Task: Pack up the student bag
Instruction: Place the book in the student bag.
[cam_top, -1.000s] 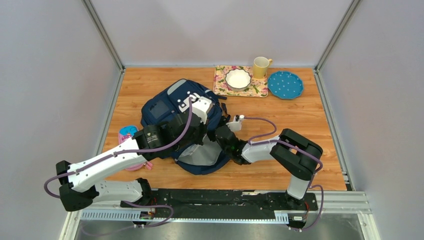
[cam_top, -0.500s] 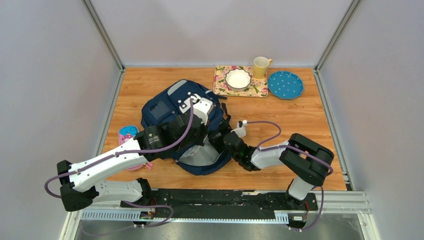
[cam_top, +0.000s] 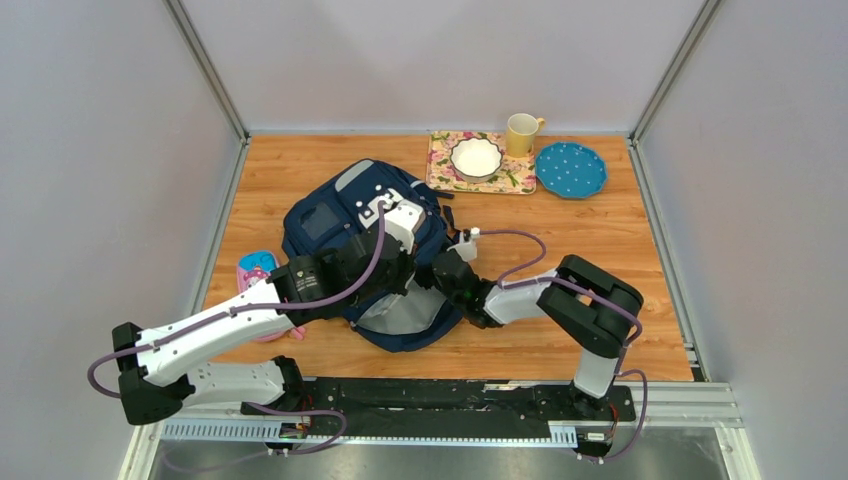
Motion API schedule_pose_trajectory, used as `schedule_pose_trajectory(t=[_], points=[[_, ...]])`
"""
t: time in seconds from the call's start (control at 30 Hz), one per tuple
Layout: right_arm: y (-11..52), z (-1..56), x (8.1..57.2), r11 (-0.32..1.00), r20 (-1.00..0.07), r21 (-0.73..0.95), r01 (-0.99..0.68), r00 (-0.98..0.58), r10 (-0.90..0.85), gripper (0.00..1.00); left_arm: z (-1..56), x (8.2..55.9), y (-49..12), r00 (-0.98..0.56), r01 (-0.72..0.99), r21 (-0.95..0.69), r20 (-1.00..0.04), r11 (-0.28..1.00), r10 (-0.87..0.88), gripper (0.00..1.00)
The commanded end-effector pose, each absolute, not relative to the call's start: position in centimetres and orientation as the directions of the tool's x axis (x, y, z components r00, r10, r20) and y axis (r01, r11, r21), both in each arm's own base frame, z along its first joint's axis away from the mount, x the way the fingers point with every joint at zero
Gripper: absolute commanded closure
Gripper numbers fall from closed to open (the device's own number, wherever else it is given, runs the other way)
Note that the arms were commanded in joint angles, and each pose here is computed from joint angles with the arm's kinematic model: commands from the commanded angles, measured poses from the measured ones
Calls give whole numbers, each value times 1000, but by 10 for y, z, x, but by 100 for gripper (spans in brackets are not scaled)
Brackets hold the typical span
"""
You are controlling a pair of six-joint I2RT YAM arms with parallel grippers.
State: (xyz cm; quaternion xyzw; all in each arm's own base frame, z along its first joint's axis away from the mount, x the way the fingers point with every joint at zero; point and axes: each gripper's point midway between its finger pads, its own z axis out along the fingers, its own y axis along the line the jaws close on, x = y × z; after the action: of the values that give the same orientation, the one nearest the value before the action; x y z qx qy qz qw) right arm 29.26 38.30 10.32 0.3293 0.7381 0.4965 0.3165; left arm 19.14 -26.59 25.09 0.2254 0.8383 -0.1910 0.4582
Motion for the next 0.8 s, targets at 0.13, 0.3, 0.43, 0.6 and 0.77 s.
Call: schedule_pose_trajectory(t=[0.13, 0.3, 0.43, 0.6, 0.77], points=[[405, 129, 337, 218, -116, 967, 133, -532, 838, 86, 286, 194, -268, -432, 533, -211, -901, 819, 49, 100], [385, 133, 311, 244, -166, 968, 58, -579, 798, 56, 282, 194, -265, -436, 524, -213, -899, 824, 45, 100], [349, 129, 282, 322, -231, 945, 48, -597, 768, 51, 276, 195, -267, -440, 526, -201, -896, 826, 62, 100], [306, 140, 251, 486, -366, 873, 29, -619, 695, 49, 265, 196, -267, -447, 522, -198, -892, 830, 69, 100], [236, 109, 226, 740, -511, 650, 173, -622, 594, 51, 256, 195, -268, -462, 516, -205, -884, 832, 69, 100]])
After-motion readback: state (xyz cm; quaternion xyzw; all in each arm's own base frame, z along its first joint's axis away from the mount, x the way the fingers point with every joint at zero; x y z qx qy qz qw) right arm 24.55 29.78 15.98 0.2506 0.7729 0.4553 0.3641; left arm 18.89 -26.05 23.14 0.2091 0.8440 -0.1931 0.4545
